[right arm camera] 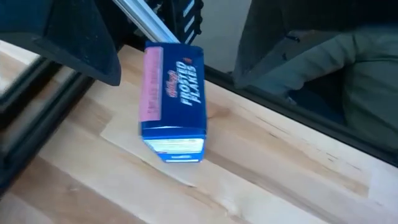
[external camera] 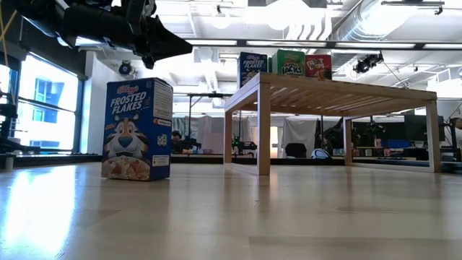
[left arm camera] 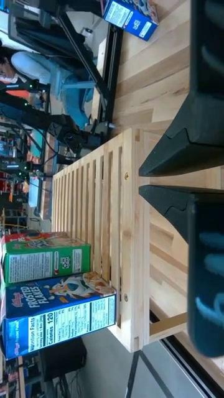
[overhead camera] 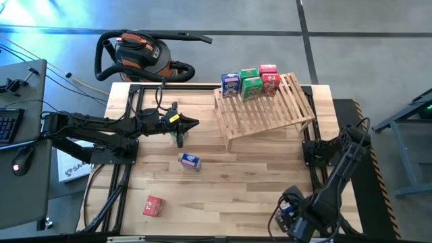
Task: Stack cereal on shelf
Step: Put the bottom blue cereal box on the shelf aligned with the other blue cereal box
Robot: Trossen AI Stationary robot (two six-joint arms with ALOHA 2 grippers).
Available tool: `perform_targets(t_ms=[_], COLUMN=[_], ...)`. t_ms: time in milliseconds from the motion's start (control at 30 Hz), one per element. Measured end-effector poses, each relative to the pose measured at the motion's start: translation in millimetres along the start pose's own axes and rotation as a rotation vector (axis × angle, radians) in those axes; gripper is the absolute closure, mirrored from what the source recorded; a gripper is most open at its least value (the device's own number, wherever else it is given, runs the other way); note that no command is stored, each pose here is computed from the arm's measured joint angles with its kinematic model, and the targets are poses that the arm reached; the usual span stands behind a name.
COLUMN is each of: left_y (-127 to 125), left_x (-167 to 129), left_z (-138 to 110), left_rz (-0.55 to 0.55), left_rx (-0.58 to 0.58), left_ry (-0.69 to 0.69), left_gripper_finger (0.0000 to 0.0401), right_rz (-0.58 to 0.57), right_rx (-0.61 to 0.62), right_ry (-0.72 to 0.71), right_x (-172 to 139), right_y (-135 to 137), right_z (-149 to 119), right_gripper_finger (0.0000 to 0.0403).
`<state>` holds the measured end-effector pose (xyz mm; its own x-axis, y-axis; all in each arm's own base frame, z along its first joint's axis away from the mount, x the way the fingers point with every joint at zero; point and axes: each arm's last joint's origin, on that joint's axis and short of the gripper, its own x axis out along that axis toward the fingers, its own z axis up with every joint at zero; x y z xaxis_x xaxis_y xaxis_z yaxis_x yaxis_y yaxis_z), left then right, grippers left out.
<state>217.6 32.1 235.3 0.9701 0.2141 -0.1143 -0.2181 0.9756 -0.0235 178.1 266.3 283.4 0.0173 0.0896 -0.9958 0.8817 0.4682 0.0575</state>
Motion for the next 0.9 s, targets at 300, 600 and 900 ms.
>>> perform_targets(t_ms=[300, 600, 900], left_y=[0, 0, 0], left_x=[0, 0, 0], left_z=[0, 0, 0], left_rz=[0.0, 0.0, 0.0], left_rx=[0.0, 0.0, 0.0], left_ry=[0.0, 0.0, -0.001], left_gripper_finger=[0.0378, 0.0378, 0.0378], right_rz=[0.004, 0.036, 0.056], right_rx=[-0.007, 0.028, -0.036], right_ry=[0.019, 0.044, 0.02], right_x=[27, 52, 55], right_y=[-7, -13, -9], right_z=[-11, -20, -13], right_gripper_finger=[0.0096, 0.0096, 0.0163])
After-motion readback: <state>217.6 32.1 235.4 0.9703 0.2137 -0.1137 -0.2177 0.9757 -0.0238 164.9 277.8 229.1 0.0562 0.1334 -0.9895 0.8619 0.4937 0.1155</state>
